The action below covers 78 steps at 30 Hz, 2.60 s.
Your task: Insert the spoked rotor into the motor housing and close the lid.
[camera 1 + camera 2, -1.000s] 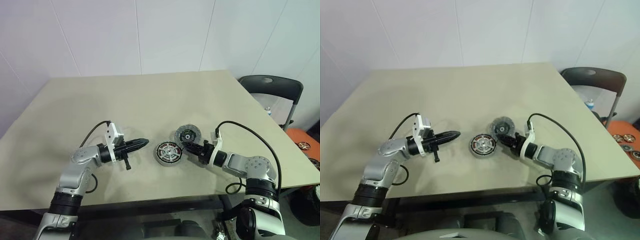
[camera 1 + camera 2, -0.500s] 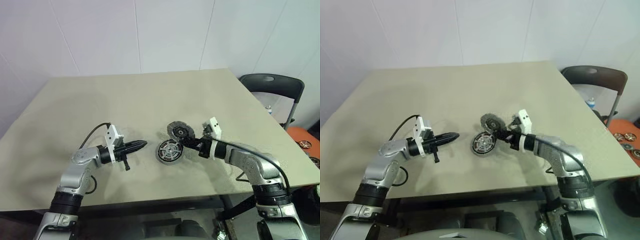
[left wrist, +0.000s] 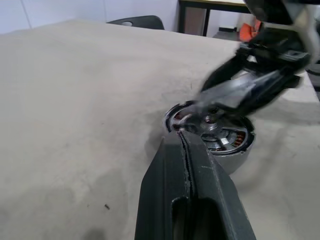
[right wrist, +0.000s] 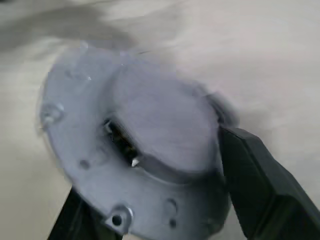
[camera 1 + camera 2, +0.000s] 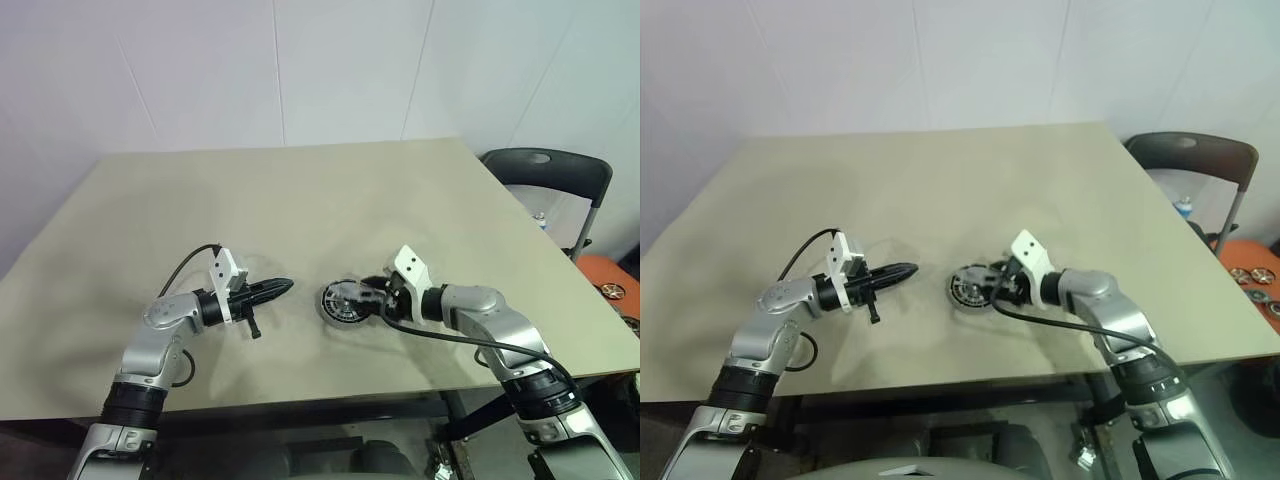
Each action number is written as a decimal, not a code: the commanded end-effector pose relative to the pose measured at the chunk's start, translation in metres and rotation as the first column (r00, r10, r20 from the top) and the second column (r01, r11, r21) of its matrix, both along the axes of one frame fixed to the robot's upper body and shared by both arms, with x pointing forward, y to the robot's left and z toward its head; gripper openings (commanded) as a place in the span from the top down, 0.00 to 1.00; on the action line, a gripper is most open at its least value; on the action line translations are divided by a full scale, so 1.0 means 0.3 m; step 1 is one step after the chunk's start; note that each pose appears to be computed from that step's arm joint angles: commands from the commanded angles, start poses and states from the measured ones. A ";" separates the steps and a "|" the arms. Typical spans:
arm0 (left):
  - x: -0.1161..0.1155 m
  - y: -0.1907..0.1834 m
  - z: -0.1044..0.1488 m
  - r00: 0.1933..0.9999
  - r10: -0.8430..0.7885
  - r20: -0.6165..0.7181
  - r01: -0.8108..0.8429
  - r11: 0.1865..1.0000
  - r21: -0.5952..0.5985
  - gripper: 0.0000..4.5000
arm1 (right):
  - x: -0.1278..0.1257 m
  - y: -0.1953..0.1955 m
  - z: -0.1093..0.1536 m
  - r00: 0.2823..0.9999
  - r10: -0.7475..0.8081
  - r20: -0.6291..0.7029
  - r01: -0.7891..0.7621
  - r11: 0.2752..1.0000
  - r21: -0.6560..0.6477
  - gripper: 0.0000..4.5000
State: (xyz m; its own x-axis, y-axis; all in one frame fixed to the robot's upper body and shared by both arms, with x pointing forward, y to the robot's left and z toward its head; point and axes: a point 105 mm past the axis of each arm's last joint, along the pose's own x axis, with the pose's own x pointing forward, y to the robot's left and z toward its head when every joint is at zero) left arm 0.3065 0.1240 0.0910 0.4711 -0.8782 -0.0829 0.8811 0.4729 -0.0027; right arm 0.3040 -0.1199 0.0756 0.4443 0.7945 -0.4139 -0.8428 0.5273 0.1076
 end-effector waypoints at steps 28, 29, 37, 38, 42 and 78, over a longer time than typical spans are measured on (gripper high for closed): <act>0.024 -0.014 0.003 0.999 0.007 0.031 -0.008 0.999 0.035 1.00 | 0.045 0.001 0.133 0.991 0.023 0.128 -0.036 0.994 0.101 0.66; 0.025 -0.014 0.002 0.999 0.008 0.031 -0.009 0.999 0.036 1.00 | 0.042 0.003 0.140 0.992 0.027 0.125 -0.042 0.993 0.114 0.75; 0.024 -0.012 -0.009 1.000 0.012 0.027 -0.013 0.999 0.044 1.00 | 0.043 0.000 0.168 0.992 0.021 0.128 -0.042 0.985 0.165 0.97; 0.024 -0.011 -0.011 1.000 0.012 0.026 -0.013 0.999 0.046 1.00 | 0.049 -0.005 0.175 0.991 0.013 0.135 -0.036 0.985 0.168 0.97; 0.025 -0.010 -0.015 1.000 0.014 0.022 -0.016 0.999 0.050 1.00 | 0.063 -0.024 0.208 0.988 -0.012 0.155 -0.020 0.980 0.200 0.97; 0.034 -0.002 -0.041 1.000 0.027 0.002 -0.027 0.997 0.066 1.00 | 0.076 -0.019 0.200 0.976 -0.050 0.212 0.011 0.984 0.178 0.30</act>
